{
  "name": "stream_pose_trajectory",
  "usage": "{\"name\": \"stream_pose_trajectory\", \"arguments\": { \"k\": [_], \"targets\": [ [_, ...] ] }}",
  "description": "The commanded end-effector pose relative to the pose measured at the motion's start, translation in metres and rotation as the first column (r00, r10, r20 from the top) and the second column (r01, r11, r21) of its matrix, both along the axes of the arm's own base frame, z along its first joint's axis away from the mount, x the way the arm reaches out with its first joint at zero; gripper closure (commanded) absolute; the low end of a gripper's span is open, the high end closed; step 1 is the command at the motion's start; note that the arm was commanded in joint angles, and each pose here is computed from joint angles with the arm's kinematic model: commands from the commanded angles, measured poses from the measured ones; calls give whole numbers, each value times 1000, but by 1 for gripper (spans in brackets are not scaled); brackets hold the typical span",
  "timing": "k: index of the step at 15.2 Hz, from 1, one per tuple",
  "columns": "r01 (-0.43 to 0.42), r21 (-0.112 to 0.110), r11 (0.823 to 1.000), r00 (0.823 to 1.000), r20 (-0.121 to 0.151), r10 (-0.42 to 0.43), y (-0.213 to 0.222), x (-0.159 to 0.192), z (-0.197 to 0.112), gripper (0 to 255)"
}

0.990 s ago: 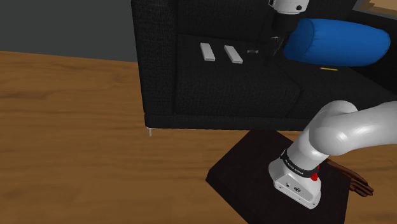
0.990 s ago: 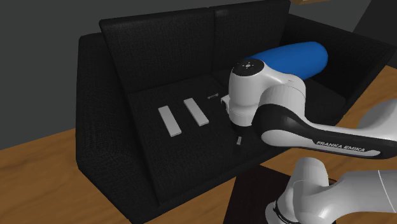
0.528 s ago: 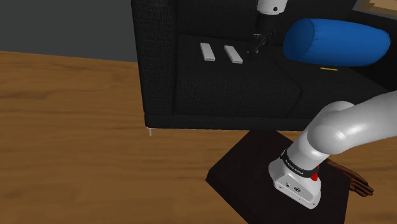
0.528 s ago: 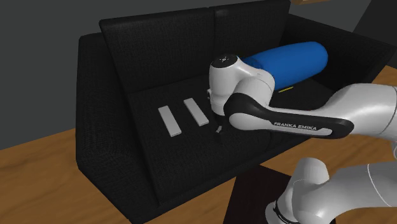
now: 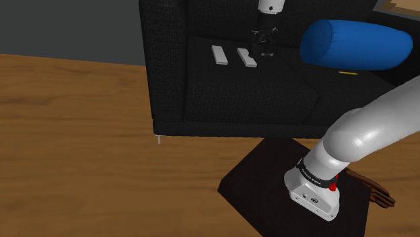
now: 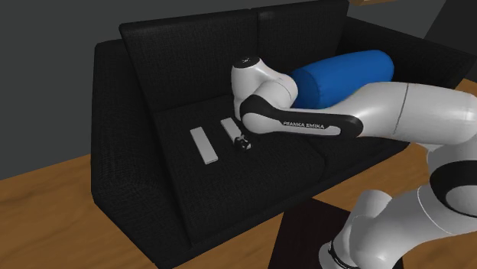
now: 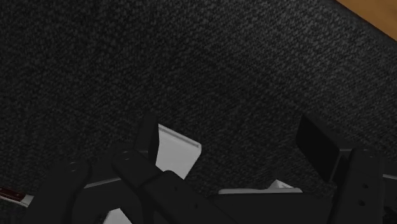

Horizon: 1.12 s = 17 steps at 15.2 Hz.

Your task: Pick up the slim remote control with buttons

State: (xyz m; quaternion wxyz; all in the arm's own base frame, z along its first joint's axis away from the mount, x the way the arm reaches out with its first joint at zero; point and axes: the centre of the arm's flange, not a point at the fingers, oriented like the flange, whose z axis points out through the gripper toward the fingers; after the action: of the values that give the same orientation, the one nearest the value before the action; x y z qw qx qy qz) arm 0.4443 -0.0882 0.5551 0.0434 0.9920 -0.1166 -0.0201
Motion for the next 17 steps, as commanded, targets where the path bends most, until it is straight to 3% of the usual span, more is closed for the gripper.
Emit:
{"name": "stream_pose_trajectory", "arguments": {
  "k": [1, 6, 12, 17],
  "targets": [
    [43, 6, 999, 999, 10, -43, -21, 20, -7, 0],
    [146, 23, 989, 989, 34, -146, -66, 66, -18, 0],
    [267, 47, 963, 961, 60, -269, -127, 115, -31, 0],
    [273, 48, 961, 959, 61, -276, -130, 118, -52, 0]
  ]
}}
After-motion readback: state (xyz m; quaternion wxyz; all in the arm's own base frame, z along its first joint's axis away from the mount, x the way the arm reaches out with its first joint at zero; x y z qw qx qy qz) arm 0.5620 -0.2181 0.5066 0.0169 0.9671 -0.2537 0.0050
